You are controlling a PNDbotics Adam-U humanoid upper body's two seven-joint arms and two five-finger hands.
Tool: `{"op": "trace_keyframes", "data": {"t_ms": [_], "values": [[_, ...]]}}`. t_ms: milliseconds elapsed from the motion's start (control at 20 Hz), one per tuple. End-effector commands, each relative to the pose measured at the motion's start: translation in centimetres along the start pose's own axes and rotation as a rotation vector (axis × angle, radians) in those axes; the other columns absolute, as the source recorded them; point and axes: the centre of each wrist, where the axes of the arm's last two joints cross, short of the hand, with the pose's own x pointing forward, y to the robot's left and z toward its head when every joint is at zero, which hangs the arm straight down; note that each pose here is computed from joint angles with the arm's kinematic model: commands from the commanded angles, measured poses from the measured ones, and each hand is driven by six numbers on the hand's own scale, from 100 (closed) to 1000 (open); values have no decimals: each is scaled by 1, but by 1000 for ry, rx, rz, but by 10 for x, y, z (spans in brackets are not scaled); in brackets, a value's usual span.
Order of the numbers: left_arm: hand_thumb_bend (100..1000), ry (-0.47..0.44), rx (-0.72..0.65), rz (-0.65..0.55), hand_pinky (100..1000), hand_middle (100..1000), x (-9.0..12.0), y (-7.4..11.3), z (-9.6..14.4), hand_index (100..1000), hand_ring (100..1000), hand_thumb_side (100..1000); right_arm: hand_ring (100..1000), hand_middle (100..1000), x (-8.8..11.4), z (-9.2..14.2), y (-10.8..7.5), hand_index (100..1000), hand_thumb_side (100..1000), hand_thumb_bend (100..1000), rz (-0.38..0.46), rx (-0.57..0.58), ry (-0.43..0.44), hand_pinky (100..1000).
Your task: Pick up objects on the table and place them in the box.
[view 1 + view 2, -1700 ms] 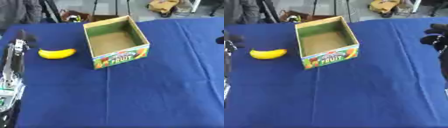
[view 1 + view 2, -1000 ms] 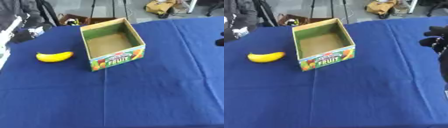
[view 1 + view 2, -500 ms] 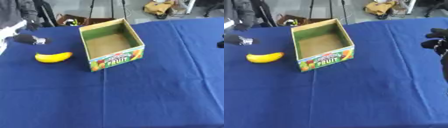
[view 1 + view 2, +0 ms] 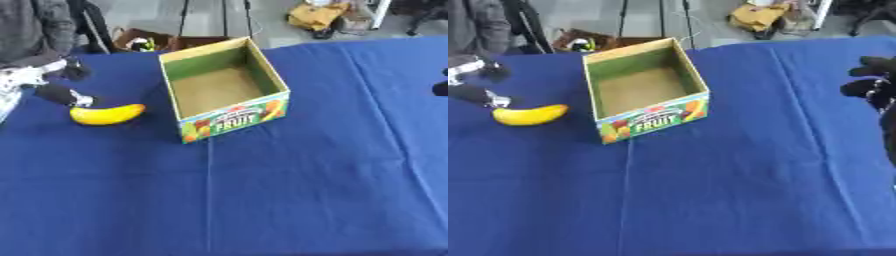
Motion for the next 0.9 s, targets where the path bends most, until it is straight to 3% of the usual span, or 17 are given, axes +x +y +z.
{"op": "trace_keyframes", "data": {"t_ms": [50,450,650,900], "values": [[680,9,-12,-36,888,708,0,15,3,843,782,437,598,632,6,-4,-3,759,897,100,13,6,-22,684],[654,23,-41,-126,893,706,9,10,-8,843,782,428,598,632,6,-4,-2,760,898,100,10,9,-20,684],[653,67,-43,-320,897,711,14,3,-18,848,787,421,598,632,5,-4,-3,760,898,100,8,5,-20,684],[672,66,-59,-383,899,715,7,-7,-23,852,792,425,598,632,5,-3,-3,760,898,100,8,4,-19,684]]}}
